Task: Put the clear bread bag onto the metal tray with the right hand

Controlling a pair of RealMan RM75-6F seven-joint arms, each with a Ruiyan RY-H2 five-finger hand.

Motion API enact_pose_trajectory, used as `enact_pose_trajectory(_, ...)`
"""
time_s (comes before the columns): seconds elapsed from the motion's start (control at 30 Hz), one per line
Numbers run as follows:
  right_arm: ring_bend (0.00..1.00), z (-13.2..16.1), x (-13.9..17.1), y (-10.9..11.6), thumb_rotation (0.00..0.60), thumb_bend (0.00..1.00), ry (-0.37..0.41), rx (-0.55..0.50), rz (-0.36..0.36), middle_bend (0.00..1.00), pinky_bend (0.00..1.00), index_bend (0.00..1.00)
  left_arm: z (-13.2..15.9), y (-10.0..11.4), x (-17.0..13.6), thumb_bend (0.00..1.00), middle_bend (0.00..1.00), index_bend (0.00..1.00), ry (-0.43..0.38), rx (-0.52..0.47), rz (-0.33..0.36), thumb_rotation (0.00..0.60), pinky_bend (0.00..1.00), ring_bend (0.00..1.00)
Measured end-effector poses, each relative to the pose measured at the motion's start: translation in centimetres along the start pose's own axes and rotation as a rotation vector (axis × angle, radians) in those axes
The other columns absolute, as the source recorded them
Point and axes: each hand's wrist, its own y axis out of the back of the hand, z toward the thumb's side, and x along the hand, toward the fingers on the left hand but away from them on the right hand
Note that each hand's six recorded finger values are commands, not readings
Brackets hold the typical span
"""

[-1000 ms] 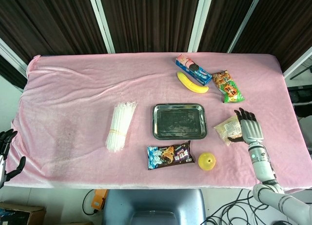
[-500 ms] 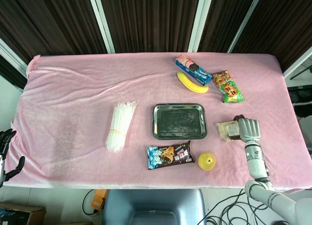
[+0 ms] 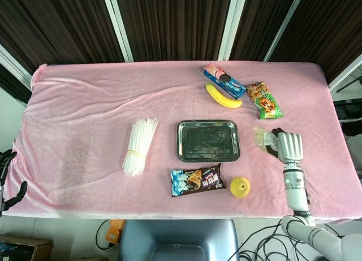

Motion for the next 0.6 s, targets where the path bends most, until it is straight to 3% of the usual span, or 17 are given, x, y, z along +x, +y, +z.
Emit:
enact_pose_trajectory(0.13,0.71,3.5,-0.8,2.1,0.600,1.00,0.093,-0.092,-0.076,0.61,0.83,0.86,0.1,-0.1,0.1,0.41,0.09,0.12,-0.001,0.002,-0.001,0.600,0.34,0.07)
enact_pose_trajectory(0.17,0.67,4.5,-1.4,2.4,0.600,1.00,0.117,-0.102,-0.087,0.60,0.80,0.82,0.1,-0.1,0.1,0.41,0.09,0.12,-0.001,0.003,-0.001,0.600,0.34,0.07)
enact_pose_trajectory(0.2,0.58,5.4,-1.9,2.6,0.600,0.96,0.135,-0.107,-0.093,0.55,0.72,0.73,0.1,-0.1,0.1,0.41,0.09,0.12,-0.001,0.005,-0.001,0.600,0.34,0.07)
enact_pose_trajectory(0.27,0.34,7.3,-2.9,2.6,0.600,0.78,0.177,-0.111,-0.084,0.38,0.51,0.47,0.2,-0.2,0.1,0.41,0.09,0.12,-0.003,0.010,-0.002,0.600,0.34,0.07)
enact_pose_trajectory(0.3,0.18,8.1,-3.2,2.5,0.600,0.62,0.193,-0.112,-0.074,0.23,0.37,0.32,0.2,-0.2,0.1,0.41,0.09,0.12,-0.005,0.012,-0.003,0.600,0.34,0.07)
enact_pose_trajectory(0.33,0.10,8.8,-3.5,2.3,0.600,0.51,0.209,-0.113,-0.061,0.15,0.29,0.22,0.3,-0.2,0.1,0.41,0.09,0.12,-0.007,0.014,-0.004,0.600,0.34,0.07)
enact_pose_trajectory(0.43,0.01,11.1,-4.2,1.9,0.600,0.30,0.259,-0.121,-0.032,0.03,0.18,0.07,0.3,-0.3,0.1,0.41,0.09,0.12,-0.009,0.015,-0.006,0.600,0.34,0.07)
enact_pose_trajectory(0.5,0.00,11.9,-4.2,1.7,0.600,0.15,0.279,-0.128,-0.025,0.00,0.15,0.00,0.4,-0.4,0.1,0.41,0.09,0.12,-0.011,0.018,-0.008,0.600,0.34,0.07)
enact_pose_trajectory(0.6,0.00,12.6,-3.7,1.9,0.600,0.10,0.317,-0.144,-0.034,0.00,0.15,0.00,0.3,-0.3,0.0,0.41,0.09,0.12,-0.009,0.015,-0.006,0.600,0.34,0.07)
